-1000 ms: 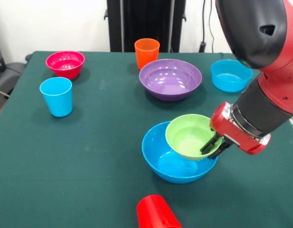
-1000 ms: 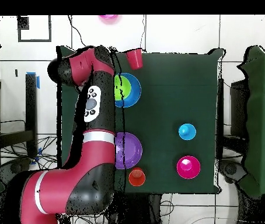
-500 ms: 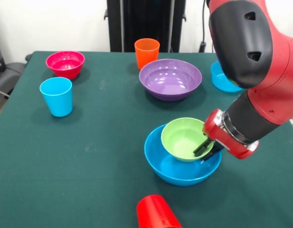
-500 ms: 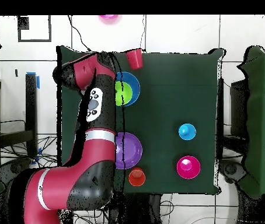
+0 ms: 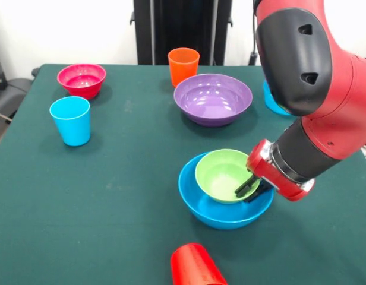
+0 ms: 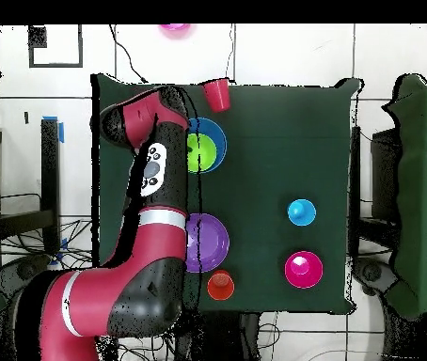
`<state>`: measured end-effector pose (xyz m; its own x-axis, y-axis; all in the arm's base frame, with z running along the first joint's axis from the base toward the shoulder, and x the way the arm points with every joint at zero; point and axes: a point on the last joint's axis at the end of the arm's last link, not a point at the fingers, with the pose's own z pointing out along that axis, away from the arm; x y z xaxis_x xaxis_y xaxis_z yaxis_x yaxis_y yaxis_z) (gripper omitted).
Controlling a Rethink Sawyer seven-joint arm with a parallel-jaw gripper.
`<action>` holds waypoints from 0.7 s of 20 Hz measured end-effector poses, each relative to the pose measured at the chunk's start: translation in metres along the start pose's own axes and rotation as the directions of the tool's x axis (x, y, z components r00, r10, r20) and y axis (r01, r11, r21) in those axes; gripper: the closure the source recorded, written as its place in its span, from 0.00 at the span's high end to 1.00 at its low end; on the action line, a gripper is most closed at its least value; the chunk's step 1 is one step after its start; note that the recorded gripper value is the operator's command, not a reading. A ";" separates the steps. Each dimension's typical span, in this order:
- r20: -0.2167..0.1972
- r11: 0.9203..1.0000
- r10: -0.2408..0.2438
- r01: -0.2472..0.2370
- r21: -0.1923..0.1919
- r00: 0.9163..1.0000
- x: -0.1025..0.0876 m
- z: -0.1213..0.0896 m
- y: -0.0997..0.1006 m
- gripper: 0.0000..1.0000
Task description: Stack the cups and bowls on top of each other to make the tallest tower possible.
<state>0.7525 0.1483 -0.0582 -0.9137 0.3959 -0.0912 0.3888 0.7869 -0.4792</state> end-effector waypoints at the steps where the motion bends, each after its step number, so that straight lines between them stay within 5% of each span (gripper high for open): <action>1: 0.002 1.000 0.000 0.000 0.000 1.000 0.000 0.000 0.000 0.00; 14: 0.030 1.000 0.001 -0.001 0.000 1.000 -0.006 0.003 -0.004 0.00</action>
<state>0.7555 0.1413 -0.0587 -0.9164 0.3823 -0.1183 0.3899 0.7864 -0.4791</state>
